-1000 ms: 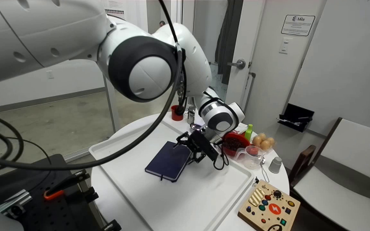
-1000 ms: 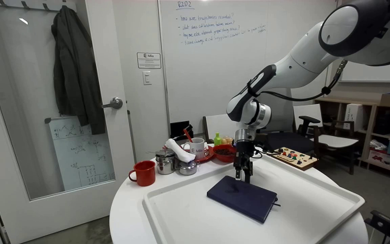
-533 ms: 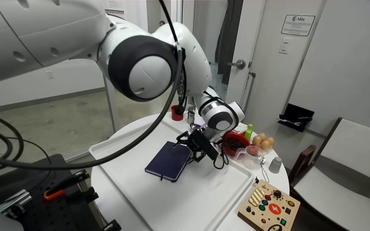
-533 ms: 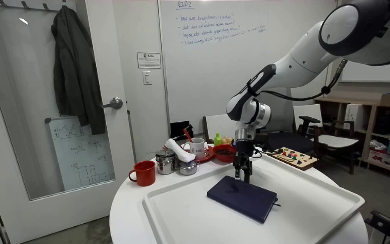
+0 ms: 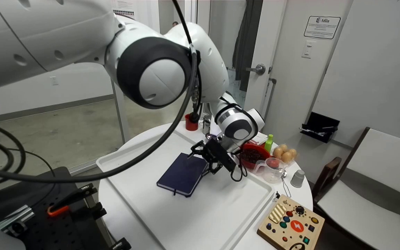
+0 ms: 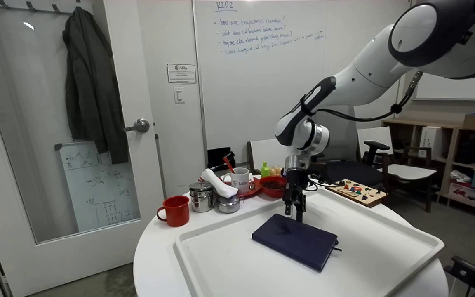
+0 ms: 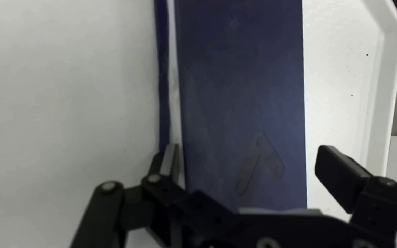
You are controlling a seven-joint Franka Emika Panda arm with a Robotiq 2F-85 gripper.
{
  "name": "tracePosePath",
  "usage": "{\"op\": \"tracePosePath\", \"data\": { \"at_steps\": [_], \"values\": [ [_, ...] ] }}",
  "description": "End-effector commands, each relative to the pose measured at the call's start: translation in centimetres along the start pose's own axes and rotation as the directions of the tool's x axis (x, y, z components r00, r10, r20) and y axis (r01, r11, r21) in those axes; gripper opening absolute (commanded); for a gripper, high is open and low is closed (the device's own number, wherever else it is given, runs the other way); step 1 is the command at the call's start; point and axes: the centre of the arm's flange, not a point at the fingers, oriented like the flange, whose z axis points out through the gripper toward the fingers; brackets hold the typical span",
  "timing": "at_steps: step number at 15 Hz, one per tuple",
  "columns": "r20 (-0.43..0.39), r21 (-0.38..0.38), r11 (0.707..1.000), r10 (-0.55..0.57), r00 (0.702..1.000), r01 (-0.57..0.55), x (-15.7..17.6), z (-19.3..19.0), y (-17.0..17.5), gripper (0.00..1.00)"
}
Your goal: Open the book on the table
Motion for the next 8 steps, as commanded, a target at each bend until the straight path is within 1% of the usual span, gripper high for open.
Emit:
{"op": "tracePosePath", "data": {
  "at_steps": [1, 8],
  "values": [
    [0.005, 0.007, 1.0, -0.028, 1.0, 0.028, -0.31, -1.0, -1.19, 1.0],
    [0.003, 0.021, 0.997, -0.077, 0.997, 0.077, -0.48, -1.59, -2.1, 1.0]
  ]
}}
